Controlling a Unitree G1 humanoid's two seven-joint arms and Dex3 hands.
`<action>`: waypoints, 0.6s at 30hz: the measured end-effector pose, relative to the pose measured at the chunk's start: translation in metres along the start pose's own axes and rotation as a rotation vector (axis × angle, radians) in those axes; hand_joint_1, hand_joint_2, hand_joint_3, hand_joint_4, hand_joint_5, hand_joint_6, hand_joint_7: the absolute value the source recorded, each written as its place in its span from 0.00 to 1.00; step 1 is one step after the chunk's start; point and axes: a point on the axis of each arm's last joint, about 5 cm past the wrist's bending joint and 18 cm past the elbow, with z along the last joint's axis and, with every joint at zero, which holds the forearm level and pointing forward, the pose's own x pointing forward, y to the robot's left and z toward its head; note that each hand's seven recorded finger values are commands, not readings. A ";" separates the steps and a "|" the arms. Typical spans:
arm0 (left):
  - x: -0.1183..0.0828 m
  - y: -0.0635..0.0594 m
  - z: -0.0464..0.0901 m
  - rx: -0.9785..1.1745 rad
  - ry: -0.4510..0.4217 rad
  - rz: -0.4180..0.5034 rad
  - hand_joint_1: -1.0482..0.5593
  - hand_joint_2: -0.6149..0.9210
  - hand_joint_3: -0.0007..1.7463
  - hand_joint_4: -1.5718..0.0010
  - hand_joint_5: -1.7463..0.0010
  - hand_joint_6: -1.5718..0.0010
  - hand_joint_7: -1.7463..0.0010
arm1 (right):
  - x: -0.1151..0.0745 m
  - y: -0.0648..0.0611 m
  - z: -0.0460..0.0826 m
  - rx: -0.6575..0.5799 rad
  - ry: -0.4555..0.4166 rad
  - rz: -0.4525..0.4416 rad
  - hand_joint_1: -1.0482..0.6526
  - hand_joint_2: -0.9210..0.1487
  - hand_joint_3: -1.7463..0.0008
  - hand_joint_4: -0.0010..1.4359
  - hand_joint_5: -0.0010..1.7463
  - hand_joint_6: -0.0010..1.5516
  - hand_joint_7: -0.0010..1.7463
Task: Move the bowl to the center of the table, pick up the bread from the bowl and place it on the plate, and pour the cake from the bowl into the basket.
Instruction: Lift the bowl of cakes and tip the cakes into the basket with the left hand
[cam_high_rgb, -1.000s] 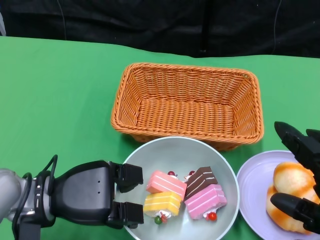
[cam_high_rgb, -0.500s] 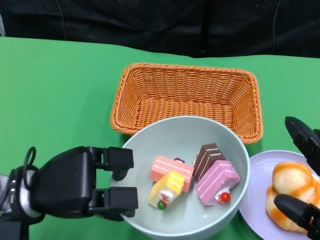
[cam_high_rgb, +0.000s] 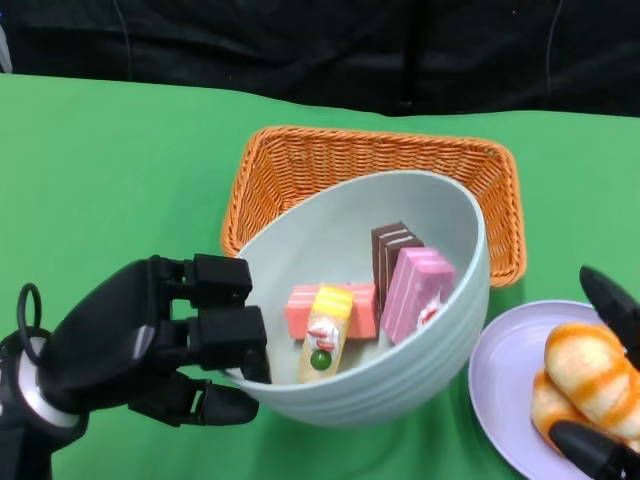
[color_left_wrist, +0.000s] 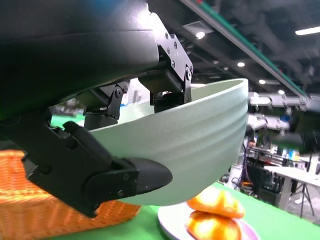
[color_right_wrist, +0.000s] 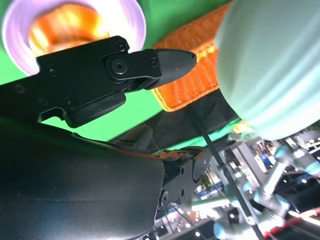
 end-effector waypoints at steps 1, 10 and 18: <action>0.002 -0.001 0.000 -0.007 0.011 0.007 0.52 0.65 0.75 0.38 0.00 0.52 0.00 | 0.000 0.001 0.000 0.005 -0.001 0.006 0.38 0.00 0.87 0.02 0.56 0.20 0.10; 0.029 -0.010 -0.005 -0.076 0.065 0.103 0.45 0.54 0.91 0.36 0.00 0.49 0.01 | 0.007 0.019 0.000 0.062 -0.061 0.030 0.41 0.00 0.90 0.23 0.61 0.39 0.23; 0.052 -0.022 -0.010 -0.152 0.119 0.157 0.58 0.48 1.00 0.34 0.00 0.46 0.00 | 0.016 0.033 0.005 0.078 -0.124 0.052 0.45 0.05 0.90 0.50 0.52 0.56 0.27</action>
